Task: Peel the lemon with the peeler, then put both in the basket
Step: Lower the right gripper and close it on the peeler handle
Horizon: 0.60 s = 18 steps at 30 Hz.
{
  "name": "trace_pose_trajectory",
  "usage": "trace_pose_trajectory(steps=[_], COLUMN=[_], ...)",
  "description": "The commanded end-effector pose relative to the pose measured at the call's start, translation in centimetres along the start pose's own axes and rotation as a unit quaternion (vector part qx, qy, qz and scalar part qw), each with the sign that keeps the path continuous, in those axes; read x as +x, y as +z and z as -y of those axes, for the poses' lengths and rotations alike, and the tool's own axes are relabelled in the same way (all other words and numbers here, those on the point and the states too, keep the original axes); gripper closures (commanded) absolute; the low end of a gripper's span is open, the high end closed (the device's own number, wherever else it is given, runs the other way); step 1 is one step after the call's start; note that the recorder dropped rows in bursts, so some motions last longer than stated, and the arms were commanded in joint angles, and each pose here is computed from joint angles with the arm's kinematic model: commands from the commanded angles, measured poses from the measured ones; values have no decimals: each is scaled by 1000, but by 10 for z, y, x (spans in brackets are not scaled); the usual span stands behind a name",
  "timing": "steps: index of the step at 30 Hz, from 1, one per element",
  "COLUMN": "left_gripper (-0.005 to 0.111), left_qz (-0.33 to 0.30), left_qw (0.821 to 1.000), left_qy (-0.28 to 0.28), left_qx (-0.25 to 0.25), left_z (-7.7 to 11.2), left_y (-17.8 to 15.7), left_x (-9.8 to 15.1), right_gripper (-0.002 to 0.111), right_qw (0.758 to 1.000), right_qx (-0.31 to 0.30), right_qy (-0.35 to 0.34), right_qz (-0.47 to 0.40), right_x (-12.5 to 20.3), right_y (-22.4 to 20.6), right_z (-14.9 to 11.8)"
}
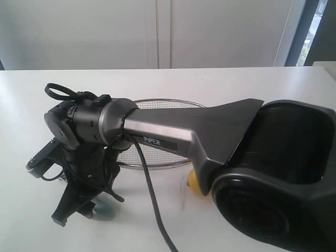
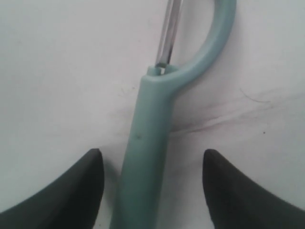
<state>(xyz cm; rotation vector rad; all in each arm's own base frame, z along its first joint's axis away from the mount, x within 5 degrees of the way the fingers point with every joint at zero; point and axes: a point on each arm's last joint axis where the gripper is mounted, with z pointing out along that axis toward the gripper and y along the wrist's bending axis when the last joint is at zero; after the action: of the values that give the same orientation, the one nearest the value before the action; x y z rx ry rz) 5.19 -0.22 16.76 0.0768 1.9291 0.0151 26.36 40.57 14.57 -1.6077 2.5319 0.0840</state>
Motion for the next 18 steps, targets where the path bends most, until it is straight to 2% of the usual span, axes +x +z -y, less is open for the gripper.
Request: trace_pose_trajectory(steps=[1,18], left_gripper=[107,107], left_qz=[-1,-1], left_qw=[1000,1000], left_qy=[2,2], left_qx=[3,3], left_z=[0,0], left_y=[0,0], left_x=[1,1], right_gripper=[56,57], right_qw=[1000,1000], right_qx=[5,1], right_qy=[1,1], right_qz=[-5,-26], right_x=[1,4], right_y=[0,7], right_z=[1,0])
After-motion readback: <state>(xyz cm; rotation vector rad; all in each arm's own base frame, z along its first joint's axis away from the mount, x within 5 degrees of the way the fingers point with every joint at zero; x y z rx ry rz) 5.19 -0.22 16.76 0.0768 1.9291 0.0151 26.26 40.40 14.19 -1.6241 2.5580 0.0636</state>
